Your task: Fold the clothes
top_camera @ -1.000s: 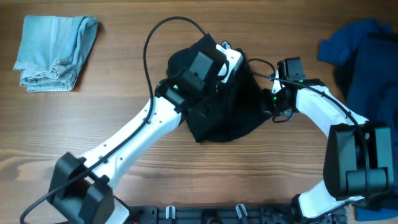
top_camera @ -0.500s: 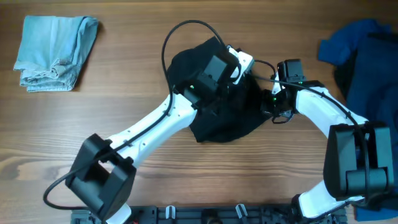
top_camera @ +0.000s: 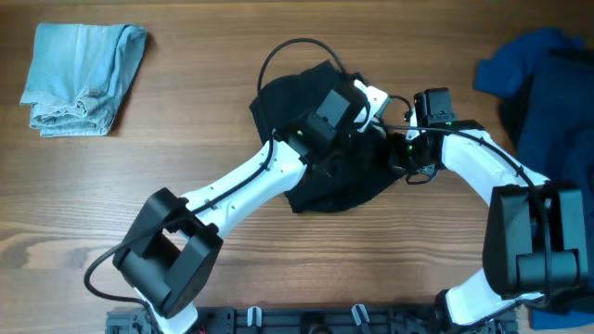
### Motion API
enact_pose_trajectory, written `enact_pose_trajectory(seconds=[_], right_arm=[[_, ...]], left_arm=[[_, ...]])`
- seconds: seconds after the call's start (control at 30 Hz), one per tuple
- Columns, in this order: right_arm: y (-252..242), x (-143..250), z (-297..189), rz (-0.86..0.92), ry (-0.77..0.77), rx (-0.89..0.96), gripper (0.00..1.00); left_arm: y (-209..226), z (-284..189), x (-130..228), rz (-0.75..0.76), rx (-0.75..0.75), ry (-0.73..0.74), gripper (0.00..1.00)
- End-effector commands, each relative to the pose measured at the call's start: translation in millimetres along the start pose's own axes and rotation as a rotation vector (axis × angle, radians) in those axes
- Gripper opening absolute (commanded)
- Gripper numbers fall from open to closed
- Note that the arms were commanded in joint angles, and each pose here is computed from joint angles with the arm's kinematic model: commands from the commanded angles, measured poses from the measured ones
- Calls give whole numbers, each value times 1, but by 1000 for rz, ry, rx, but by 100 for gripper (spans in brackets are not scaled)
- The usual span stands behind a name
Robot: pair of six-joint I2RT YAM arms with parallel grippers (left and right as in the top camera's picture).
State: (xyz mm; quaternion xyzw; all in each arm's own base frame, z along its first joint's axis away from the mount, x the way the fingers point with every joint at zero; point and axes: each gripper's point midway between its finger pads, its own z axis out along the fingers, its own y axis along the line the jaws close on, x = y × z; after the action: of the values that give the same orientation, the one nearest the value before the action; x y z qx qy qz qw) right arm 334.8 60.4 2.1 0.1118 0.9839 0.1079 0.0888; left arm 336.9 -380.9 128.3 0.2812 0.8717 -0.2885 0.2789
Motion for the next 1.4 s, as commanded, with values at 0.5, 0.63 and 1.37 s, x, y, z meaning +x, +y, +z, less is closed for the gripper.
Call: enact_pose_trajectory(seconds=[0.5,0.63,1.37], right_arm=[[65,-41,-163,-244,-302,-251,11],[62,-34,-122,-250,-184,-236,6],[7,16,23,-168,240,-61,4]], left_arm=[[151,-99,-63,-264,-258,-181,45],[181,-74,-36,-322,-288,-99,16],[220,-26,-35,-332,-303,-108,21]])
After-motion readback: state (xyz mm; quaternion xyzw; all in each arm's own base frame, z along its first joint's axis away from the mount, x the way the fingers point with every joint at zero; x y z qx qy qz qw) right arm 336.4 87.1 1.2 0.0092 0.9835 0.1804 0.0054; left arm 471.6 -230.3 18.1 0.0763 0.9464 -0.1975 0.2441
